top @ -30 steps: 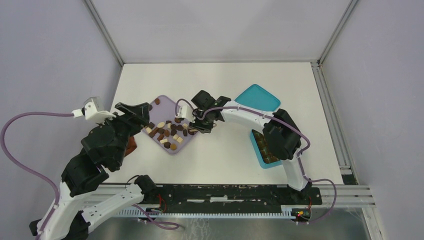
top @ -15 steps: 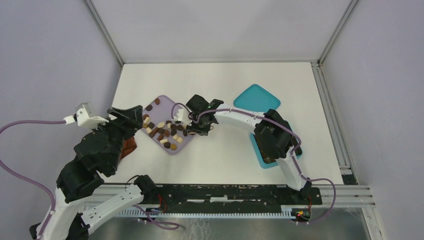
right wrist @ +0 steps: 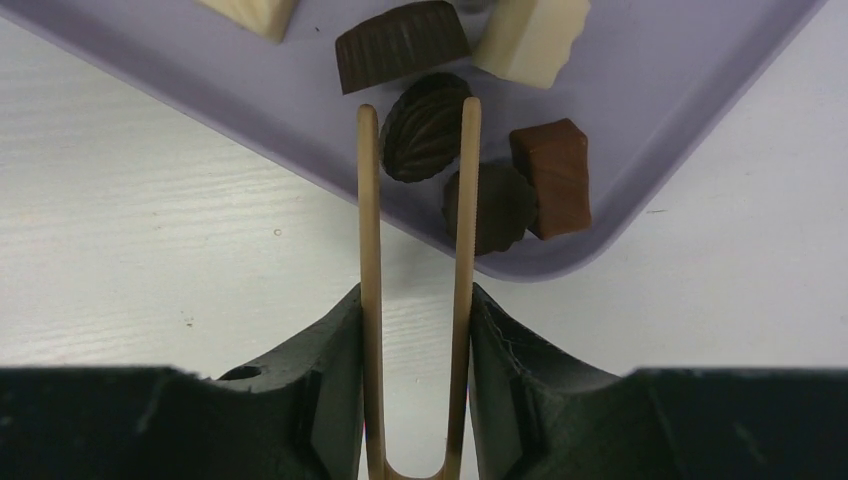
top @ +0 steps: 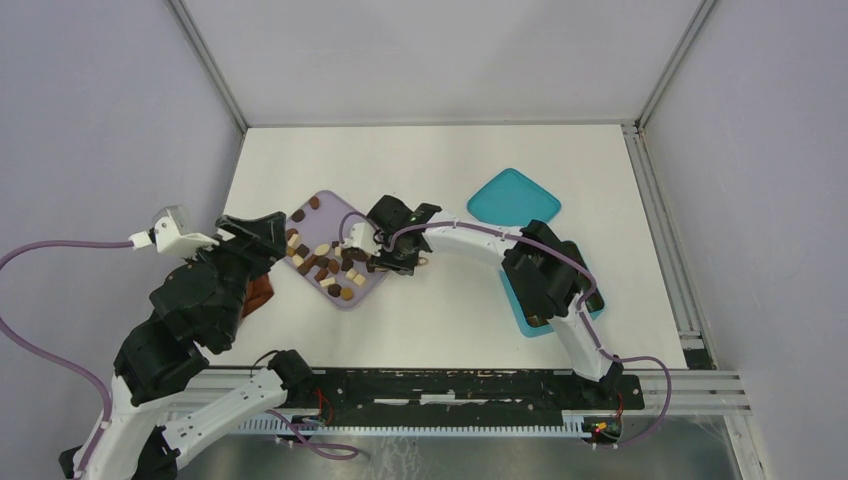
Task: Pack the chocolate
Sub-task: Pick up the fake chocolate from the plate.
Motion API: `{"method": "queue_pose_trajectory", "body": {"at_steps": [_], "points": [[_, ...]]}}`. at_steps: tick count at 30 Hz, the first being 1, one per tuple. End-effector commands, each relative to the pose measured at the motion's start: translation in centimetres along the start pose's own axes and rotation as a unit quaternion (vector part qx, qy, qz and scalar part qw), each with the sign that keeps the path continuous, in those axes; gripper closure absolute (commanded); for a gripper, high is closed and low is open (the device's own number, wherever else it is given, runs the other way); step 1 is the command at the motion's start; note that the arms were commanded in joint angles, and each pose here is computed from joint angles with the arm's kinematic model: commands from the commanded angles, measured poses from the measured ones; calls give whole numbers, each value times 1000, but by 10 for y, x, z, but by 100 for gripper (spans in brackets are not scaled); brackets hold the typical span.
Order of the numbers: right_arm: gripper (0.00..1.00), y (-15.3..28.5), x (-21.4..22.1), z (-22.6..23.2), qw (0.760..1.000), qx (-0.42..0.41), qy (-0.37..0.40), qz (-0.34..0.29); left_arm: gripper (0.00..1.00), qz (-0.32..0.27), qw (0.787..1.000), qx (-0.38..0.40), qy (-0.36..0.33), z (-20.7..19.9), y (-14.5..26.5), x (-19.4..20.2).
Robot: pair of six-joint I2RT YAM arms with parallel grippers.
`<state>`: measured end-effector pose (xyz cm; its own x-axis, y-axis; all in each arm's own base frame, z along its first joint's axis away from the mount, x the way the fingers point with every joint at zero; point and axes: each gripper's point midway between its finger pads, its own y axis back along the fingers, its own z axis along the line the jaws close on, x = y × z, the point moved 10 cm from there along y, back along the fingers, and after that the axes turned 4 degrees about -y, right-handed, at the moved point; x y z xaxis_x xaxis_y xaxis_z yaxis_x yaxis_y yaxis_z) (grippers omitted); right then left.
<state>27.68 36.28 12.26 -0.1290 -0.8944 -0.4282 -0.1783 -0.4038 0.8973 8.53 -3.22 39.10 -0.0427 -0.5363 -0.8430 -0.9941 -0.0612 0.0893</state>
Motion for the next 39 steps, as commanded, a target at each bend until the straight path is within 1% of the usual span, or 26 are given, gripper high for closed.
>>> {"method": "queue_pose_trajectory", "body": {"at_steps": [1, 22, 30, 35, 39], "points": [[58, 7, -11, 3, 1000, 10, 0, -9, 25, -13, 1000, -6, 17, 1, 1, -3], [56, 12, -9, 7, 1000, 29, -1, 5, 25, -10, 1000, 0, 19, -3, -2, -2], [57, 27, -16, 8, 999, 39, 2, -14, 25, -11, 1000, 1, 20, -3, -1, -3], [58, 38, -24, 9, 999, 29, 1, -42, 25, -11, 1000, -1, 19, -3, -2, -2], [58, 33, -31, 11, 999, 28, 4, -46, 25, -10, 1000, 1, 18, -4, -2, -2]]}}
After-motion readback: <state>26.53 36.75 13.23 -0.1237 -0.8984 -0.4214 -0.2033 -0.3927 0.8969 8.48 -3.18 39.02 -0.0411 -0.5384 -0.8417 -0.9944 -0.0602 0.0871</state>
